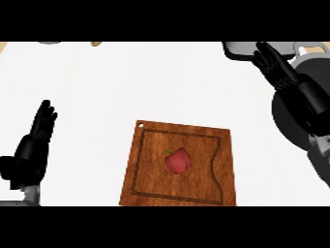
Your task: Pick the bell pepper from the cutting board and place it in the pot
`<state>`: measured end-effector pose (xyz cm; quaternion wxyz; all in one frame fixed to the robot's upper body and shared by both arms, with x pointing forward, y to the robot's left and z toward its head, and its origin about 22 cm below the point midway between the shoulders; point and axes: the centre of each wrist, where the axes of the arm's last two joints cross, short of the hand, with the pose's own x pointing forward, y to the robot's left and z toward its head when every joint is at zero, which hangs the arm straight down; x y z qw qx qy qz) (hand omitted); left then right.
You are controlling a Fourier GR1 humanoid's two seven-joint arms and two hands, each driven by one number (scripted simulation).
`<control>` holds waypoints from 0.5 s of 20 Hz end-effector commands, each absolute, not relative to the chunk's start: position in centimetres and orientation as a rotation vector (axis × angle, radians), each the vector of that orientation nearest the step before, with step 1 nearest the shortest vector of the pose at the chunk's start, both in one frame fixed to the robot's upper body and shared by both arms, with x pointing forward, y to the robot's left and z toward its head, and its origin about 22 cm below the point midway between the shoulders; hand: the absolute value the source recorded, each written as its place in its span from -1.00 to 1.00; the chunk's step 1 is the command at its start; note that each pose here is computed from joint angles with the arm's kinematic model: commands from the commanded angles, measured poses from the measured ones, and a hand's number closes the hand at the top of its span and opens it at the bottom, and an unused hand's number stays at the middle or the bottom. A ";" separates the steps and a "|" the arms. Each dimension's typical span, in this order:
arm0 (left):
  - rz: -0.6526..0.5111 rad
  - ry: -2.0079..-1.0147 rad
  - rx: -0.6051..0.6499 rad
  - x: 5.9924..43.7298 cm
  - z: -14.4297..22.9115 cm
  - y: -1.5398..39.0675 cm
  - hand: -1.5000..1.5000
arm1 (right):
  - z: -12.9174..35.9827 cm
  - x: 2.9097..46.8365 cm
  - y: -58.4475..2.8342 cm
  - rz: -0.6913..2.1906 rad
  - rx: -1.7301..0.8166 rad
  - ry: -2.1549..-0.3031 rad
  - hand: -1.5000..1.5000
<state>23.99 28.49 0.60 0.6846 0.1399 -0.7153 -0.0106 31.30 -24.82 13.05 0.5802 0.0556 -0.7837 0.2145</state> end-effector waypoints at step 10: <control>-0.216 -1.283 0.014 23.5 -2.9 25.7 0.00 | 9.5 26.2 -15.5 0.716 -0.266 -2.236 -1.00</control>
